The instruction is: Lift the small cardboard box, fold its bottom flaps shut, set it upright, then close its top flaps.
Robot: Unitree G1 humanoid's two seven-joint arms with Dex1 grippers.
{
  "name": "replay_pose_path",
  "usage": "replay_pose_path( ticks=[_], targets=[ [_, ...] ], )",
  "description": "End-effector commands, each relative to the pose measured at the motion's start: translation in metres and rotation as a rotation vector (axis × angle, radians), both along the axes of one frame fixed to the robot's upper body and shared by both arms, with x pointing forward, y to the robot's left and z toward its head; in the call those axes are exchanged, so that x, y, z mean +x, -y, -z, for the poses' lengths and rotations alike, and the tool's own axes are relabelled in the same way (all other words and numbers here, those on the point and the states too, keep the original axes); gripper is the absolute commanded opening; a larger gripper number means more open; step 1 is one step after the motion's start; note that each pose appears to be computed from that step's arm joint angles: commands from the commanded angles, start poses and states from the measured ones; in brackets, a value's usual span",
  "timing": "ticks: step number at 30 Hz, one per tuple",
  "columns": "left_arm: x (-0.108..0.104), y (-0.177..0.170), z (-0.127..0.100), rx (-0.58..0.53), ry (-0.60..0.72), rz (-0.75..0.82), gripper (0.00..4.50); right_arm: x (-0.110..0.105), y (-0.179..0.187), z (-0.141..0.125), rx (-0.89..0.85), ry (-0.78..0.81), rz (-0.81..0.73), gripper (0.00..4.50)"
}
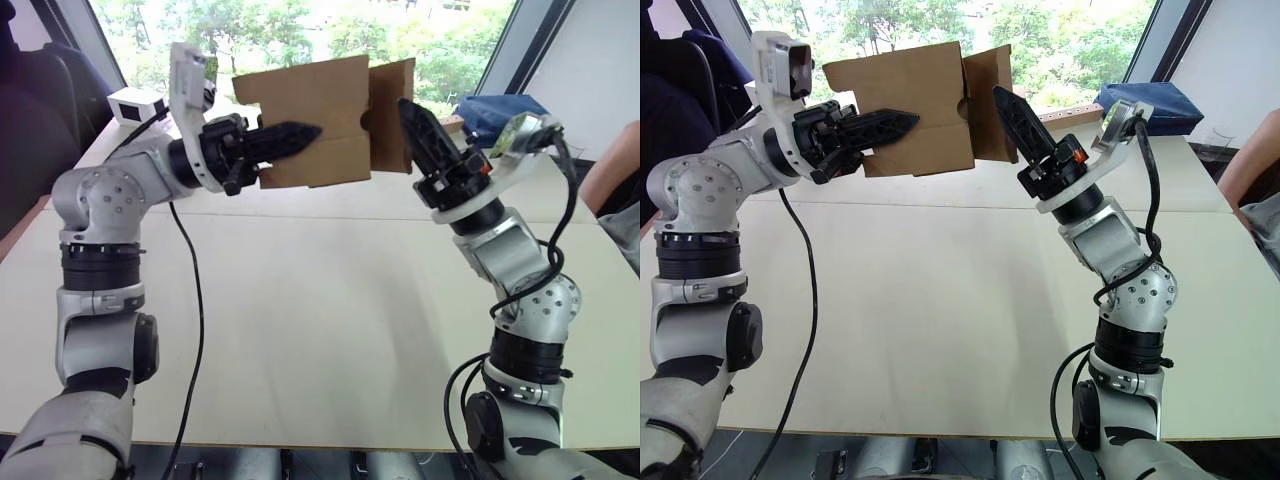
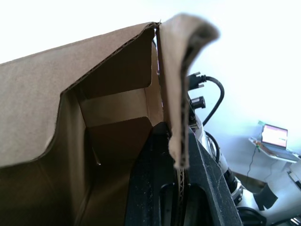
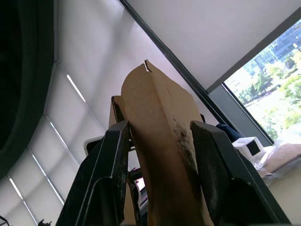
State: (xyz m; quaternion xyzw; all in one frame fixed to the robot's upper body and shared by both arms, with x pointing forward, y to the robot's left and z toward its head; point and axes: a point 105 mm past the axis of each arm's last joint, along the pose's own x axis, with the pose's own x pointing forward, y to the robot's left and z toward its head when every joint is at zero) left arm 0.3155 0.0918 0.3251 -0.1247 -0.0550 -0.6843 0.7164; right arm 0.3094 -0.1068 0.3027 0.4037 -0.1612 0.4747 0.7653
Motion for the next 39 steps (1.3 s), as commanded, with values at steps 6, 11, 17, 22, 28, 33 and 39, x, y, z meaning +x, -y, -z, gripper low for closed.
replay_pose_path(
  ticks=[6, 11, 17, 22, 28, 33, 39],
  targets=[
    [-0.006, 0.000, -0.015, -0.019, 0.059, 0.012, 0.00, -0.009, 0.003, -0.013, 0.074, 0.046, -0.026, 2.10],
    [-0.006, -0.001, -0.015, -0.018, 0.060, 0.011, 0.00, -0.016, -0.001, -0.016, 0.125, 0.050, -0.090, 2.10],
    [-0.005, -0.001, -0.016, -0.018, 0.060, 0.005, 0.00, -0.016, -0.011, -0.011, 0.054, 0.057, -0.078, 2.10],
    [-0.005, -0.001, -0.014, -0.009, 0.060, 0.001, 0.00, -0.004, -0.018, -0.005, -0.105, 0.099, 0.052, 2.10],
    [-0.004, 0.000, -0.014, -0.007, 0.060, -0.001, 0.00, -0.003, -0.020, -0.005, -0.150, 0.134, 0.092, 2.10],
    [-0.003, -0.001, -0.013, -0.010, 0.059, -0.004, 0.00, -0.016, -0.015, -0.012, -0.110, 0.172, 0.044, 2.10],
    [-0.002, 0.000, -0.013, -0.012, 0.058, -0.005, 0.00, -0.022, -0.011, -0.018, -0.056, 0.174, 0.006, 2.10]
  ],
)
